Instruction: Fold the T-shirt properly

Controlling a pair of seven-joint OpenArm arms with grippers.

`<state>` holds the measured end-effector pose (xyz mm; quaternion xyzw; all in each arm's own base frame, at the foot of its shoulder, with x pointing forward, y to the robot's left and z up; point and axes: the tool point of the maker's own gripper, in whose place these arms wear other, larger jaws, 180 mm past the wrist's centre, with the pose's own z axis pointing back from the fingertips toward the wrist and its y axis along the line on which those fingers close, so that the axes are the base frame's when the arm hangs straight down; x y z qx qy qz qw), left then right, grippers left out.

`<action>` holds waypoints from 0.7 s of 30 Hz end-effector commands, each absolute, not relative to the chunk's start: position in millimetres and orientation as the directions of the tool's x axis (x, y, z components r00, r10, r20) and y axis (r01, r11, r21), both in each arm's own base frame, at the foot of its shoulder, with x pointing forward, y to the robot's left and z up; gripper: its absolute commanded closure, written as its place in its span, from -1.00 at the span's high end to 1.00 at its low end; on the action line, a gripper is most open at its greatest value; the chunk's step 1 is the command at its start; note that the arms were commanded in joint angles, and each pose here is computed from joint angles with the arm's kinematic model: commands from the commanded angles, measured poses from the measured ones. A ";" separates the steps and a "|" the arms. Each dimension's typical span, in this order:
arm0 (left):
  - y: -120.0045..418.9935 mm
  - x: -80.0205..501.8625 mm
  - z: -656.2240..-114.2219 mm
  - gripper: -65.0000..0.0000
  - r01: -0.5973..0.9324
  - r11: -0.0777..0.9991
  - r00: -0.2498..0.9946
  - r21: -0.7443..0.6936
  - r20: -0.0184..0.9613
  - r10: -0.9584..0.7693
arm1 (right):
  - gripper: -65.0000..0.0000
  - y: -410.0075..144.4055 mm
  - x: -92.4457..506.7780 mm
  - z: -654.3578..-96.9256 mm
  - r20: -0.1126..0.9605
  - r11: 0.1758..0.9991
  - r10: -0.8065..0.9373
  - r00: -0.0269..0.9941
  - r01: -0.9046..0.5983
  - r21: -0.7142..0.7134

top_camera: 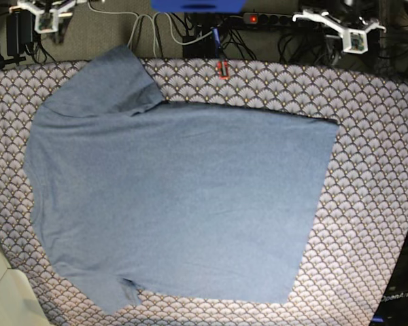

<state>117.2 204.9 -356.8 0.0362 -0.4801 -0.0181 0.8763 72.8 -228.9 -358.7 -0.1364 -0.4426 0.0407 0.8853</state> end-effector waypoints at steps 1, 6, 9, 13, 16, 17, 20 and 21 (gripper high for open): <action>211.8 120.5 -346.3 -0.98 -0.016 0.995 0.511 0.100 0.856 -0.078 | -0.95 -229.7 80.1 -348.3 0.796 0.958 0.202 0.571 0.055 -0.283; 216.7 137.4 -342.4 -0.46 -0.037 0.994 0.509 0.107 0.857 -0.073 | -0.42 -236.2 116.2 -340.5 0.840 0.954 0.203 0.503 0.094 -0.286; 217.0 143.2 -345.1 -0.10 -0.039 0.994 0.525 0.105 0.848 -0.069 | -0.19 -236.2 134.2 -343.0 0.843 0.956 0.187 0.504 0.103 -0.273; 215.9 150.4 -343.0 -0.06 -0.057 0.996 0.511 0.070 0.859 -0.031 | -0.07 -215.3 157.0 -361.9 0.819 0.980 0.156 0.553 0.015 -0.197; 216.1 157.7 -340.8 -0.06 -0.086 0.996 0.491 0.012 0.870 0.032 | -0.07 -206.5 169.6 -376.2 0.790 0.989 0.128 0.599 -0.018 -0.146; 216.4 159.0 -340.1 -0.06 -0.090 0.996 0.487 0.001 0.872 0.043 | -0.07 -207.3 173.2 -379.6 0.787 0.993 0.097 0.610 -0.007 -0.118; 216.7 160.2 -339.5 -0.06 -0.093 0.996 0.484 -0.008 0.874 0.052 | -0.07 -222.2 180.0 -382.1 0.785 0.997 0.005 0.620 0.059 -0.053; 216.7 160.2 -339.5 -0.06 -0.093 0.996 0.484 -0.008 0.874 0.052 | -0.07 -228.4 181.6 -383.6 0.779 0.996 -0.016 0.627 0.074 -0.040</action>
